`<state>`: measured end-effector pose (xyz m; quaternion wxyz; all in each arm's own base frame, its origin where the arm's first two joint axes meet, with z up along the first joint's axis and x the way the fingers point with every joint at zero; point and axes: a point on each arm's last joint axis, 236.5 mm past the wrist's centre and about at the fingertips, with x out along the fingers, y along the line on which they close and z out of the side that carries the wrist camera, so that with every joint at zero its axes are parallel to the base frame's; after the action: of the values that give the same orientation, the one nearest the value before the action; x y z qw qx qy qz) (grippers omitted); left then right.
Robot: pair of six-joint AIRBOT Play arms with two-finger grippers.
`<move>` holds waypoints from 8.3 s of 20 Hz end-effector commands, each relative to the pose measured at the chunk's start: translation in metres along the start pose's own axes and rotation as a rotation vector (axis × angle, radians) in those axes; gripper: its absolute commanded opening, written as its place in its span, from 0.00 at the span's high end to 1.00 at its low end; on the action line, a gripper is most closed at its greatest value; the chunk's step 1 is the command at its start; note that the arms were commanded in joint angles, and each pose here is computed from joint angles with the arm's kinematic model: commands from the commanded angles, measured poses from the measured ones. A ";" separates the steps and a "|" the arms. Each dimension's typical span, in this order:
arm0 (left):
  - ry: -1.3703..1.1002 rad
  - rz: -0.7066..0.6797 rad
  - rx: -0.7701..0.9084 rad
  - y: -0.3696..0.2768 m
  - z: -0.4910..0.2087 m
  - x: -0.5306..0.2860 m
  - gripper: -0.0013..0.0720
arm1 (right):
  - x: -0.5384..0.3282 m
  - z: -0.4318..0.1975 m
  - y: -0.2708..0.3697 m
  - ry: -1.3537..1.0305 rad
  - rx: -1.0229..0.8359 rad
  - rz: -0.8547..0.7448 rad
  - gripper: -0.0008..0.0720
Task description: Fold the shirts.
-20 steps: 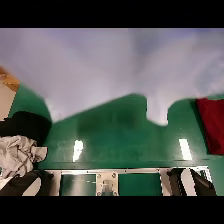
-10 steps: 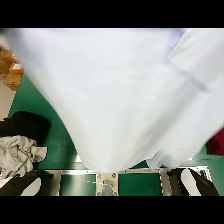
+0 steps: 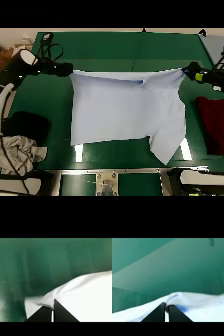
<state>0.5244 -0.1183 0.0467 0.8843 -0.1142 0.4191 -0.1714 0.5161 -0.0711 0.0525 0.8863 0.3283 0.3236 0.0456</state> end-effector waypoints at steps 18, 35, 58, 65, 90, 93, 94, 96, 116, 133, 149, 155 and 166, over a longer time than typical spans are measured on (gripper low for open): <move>-0.015 0.003 -0.007 0.009 0.033 0.032 0.95 | 0.045 0.039 -0.016 0.114 -0.134 0.020 0.95; 0.492 0.017 -0.129 0.024 -0.132 0.042 0.95 | 0.005 -0.114 -0.112 0.619 0.067 -0.184 0.95; 0.448 0.015 -0.371 -0.028 -0.293 -0.111 0.01 | -0.174 -0.226 -0.098 0.353 0.408 -0.343 0.48; 0.132 -0.084 -0.576 -0.063 -0.274 -0.058 0.01 | -0.161 -0.228 -0.121 0.262 0.432 -0.390 0.46; 0.153 -0.011 -0.898 -0.086 -0.301 -0.041 0.01 | -0.146 -0.184 -0.122 0.055 0.521 -0.333 0.47; 0.141 0.076 -0.900 -0.066 -0.309 -0.032 0.01 | -0.146 -0.184 -0.122 0.055 0.520 -0.333 0.47; 0.112 0.070 -0.891 -0.064 -0.302 -0.031 0.01 | -0.146 -0.184 -0.122 0.056 0.521 -0.332 0.47; 0.076 0.078 -0.879 -0.056 -0.291 -0.031 0.01 | -0.146 -0.185 -0.122 0.059 0.521 -0.331 0.48; -0.056 -0.016 -0.822 -0.060 -0.254 -0.031 0.95 | -0.118 -0.339 -0.104 0.531 0.683 -0.306 0.54; 0.167 0.278 -0.358 -0.038 -0.234 -0.089 0.96 | -0.167 -0.247 -0.088 0.458 0.463 -0.424 0.96; 0.063 0.166 -0.192 -0.053 -0.055 0.034 0.95 | -0.039 -0.087 -0.076 0.296 0.397 -0.251 0.95; -0.085 0.171 -0.128 -0.040 0.004 0.056 0.03 | 0.002 -0.047 -0.069 0.296 0.284 -0.100 0.47; 0.141 0.283 -0.131 -0.005 -0.012 0.014 0.09 | -0.043 -0.079 -0.162 0.557 0.024 -0.226 0.04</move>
<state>0.5362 -0.1349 0.0387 0.8749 -0.1134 0.4699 -0.0294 0.4335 -0.1617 -0.0415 0.7789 0.3021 0.5495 0.0041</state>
